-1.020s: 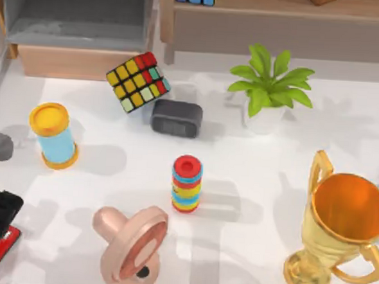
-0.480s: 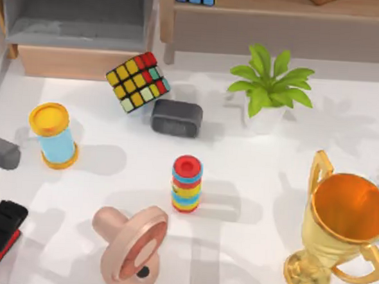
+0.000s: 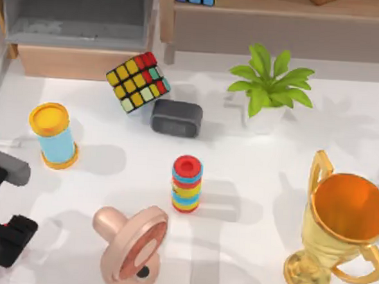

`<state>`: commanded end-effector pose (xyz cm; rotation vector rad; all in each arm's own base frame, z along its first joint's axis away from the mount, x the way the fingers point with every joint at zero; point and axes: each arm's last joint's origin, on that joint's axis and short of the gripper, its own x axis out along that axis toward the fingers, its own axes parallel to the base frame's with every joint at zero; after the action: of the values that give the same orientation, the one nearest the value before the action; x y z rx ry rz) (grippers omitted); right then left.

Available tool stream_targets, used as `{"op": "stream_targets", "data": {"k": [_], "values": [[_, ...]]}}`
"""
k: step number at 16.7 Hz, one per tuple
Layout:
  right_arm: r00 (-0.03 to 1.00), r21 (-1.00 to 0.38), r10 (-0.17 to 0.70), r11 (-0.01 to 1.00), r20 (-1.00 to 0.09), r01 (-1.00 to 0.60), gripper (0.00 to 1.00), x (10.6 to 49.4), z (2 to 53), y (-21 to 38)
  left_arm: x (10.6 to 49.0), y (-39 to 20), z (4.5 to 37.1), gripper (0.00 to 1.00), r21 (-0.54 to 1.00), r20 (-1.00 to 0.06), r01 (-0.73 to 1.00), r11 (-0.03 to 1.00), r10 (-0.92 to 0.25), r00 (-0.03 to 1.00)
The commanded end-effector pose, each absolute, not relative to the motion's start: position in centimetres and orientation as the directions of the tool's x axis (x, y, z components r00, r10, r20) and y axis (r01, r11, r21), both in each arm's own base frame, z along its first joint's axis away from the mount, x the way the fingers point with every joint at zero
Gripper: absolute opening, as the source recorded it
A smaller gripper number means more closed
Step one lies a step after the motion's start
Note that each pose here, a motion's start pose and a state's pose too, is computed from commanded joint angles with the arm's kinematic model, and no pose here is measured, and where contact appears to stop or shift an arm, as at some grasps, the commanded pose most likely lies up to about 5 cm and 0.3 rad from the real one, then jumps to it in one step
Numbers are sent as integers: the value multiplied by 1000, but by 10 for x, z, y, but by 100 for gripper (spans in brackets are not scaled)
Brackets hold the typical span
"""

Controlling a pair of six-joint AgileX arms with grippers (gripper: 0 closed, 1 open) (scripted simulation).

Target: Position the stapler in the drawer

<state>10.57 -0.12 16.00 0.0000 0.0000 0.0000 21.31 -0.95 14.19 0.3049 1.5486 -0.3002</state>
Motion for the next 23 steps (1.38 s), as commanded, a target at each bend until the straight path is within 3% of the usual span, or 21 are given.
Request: {"op": "stream_targets", "data": {"k": [4, 8, 21, 23], "values": [[1000, 0, 0, 1000, 0, 0, 100, 106, 160, -1, 210, -9, 119, 100, 3, -1000, 376, 926, 3, 1], [1000, 0, 0, 1000, 0, 0, 100, 106, 160, -1, 210, -9, 118, 100, 3, -1000, 376, 926, 3, 1], [1000, 0, 0, 1000, 0, 0, 100, 106, 160, -1, 210, -9, 118, 2, 3, -1000, 376, 926, 3, 1], [1000, 0, 0, 1000, 0, 0, 100, 106, 160, -1, 210, -9, 118, 0, 3, -1000, 376, 926, 3, 1]]}}
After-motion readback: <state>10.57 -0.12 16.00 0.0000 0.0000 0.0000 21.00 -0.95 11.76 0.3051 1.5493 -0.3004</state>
